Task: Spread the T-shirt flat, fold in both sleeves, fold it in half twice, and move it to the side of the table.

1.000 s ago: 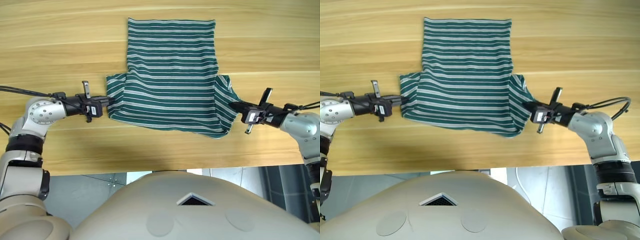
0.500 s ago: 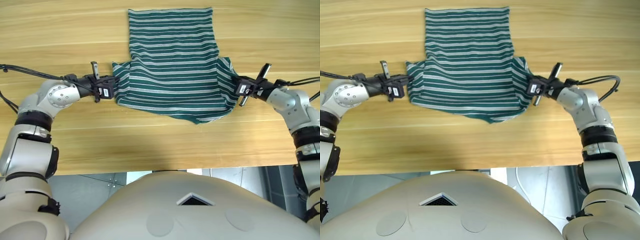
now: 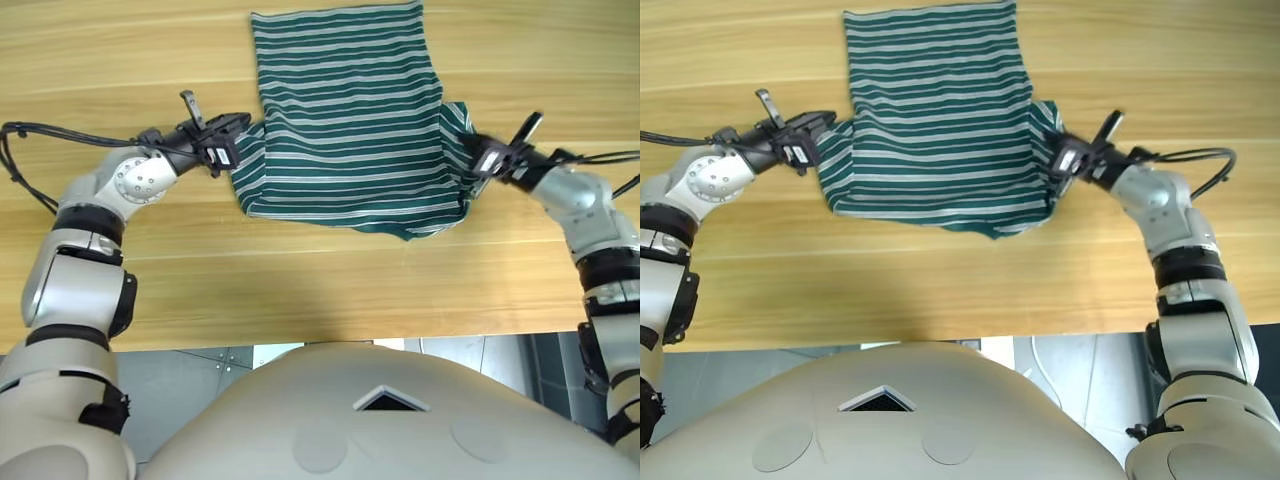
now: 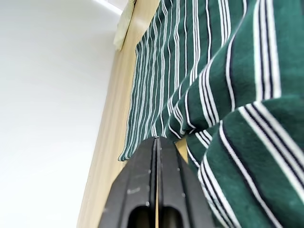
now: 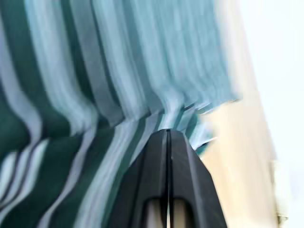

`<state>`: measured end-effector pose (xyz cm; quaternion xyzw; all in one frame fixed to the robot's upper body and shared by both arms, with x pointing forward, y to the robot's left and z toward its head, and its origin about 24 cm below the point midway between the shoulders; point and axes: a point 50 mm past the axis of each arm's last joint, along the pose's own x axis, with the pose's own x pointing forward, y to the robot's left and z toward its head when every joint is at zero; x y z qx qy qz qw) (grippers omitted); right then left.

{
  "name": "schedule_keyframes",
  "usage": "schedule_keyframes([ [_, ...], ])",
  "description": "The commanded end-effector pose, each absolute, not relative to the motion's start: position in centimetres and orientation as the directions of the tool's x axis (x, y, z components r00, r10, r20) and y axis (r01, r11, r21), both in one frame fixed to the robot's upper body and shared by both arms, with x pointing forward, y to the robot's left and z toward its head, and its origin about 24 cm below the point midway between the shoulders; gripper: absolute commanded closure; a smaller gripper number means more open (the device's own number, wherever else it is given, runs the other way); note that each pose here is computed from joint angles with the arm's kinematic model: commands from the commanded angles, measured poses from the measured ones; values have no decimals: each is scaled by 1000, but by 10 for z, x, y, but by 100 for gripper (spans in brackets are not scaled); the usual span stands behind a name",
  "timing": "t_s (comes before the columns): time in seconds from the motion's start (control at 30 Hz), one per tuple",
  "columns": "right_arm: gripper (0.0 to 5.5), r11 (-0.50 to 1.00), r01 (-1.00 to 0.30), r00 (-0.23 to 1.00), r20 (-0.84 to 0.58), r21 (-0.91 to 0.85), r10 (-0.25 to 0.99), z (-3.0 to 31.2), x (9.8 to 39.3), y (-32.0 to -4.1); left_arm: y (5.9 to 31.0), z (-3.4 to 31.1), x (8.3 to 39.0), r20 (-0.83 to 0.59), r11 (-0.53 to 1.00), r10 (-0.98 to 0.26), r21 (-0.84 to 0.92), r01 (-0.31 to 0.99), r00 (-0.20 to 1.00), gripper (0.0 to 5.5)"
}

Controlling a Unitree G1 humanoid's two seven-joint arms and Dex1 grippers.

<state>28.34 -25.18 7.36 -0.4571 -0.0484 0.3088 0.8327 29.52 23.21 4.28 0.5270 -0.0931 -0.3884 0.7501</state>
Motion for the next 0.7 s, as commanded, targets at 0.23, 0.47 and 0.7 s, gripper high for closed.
schedule_keyframes([
  [0.23,550,355,-469,695,-90,-809,714,110,286,-194,225,39,272,-539,-184,-761,713,676,362,547],
  [0.47,550,69,-599,467,-278,-798,839,86,277,-126,214,40,282,-799,-543,-571,539,644,187,547],
  [0.7,550,-268,-633,255,-522,-727,814,64,265,-89,208,35,288,-945,-782,-317,308,542,80,547],
])
